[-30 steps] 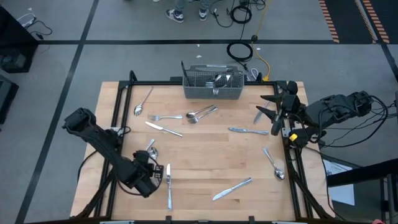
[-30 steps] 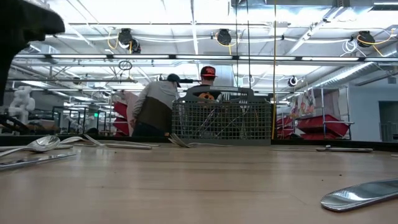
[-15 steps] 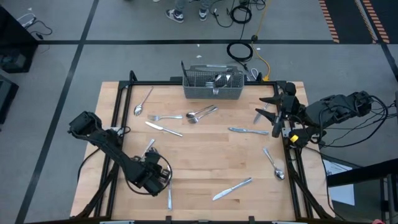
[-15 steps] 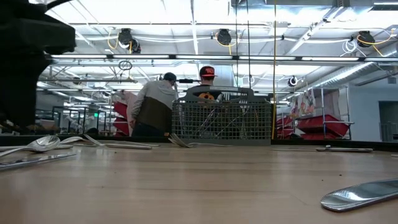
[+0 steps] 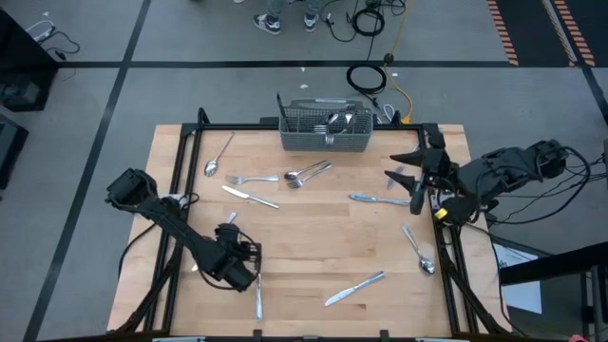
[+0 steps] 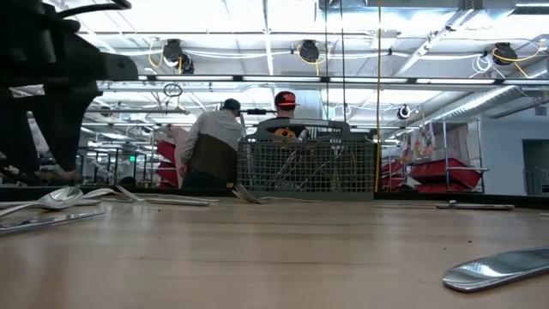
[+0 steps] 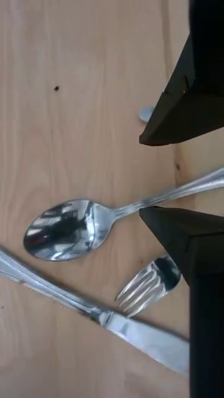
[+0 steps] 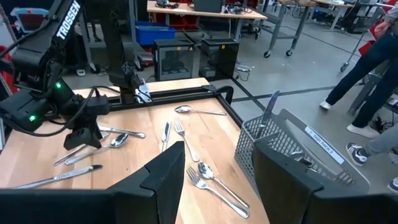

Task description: Sort silverware

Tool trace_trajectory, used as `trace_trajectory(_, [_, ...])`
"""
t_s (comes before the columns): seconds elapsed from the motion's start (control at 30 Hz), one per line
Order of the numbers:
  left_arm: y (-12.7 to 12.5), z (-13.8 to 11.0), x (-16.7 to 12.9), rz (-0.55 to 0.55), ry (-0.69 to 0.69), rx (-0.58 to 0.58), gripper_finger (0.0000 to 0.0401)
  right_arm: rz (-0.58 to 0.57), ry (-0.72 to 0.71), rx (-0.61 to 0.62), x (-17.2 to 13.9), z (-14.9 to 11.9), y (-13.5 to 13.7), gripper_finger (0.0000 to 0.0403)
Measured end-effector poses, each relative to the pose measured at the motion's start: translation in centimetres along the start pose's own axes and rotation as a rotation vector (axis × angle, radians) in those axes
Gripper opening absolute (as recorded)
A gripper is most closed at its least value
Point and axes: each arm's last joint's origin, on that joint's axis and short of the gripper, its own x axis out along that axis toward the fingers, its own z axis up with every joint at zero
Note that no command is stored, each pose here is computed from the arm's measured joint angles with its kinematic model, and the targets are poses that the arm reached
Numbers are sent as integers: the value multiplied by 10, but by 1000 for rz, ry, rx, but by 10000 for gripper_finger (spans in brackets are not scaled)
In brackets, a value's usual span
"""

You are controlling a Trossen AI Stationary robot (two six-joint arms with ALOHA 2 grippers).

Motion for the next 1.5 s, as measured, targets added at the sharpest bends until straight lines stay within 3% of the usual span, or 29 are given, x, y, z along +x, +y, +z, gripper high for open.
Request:
trace_trajectory(0.23, [2, 1, 7, 75, -31, -31, 178, 14, 18, -13, 10, -1, 10, 176])
trace_trajectory(0.73, [-5, -22, 48, 170, -76, -17, 176, 21, 11, 19, 17, 0, 18, 176])
trace_trajectory(0.87, [-7, -27, 60, 171, -117, 7, 136, 25, -2, 35, 17, 2, 18, 176])
trace_trajectory(1.03, [-6, -28, 67, 168, -186, 50, 29, 30, -26, 50, 17, 5, 19, 176])
trace_trajectory(1.2, [-9, -24, 60, 174, -190, 59, 17, 32, -34, 58, 17, 6, 19, 176])
trace_trajectory(1.33, [-17, -17, 45, 135, -219, 54, 17, 32, -35, 51, 17, 6, 19, 176])
trace_trajectory(1.5, [-33, -4, 20, -45, -345, 33, 16, 23, -36, 28, 17, 6, 19, 176])
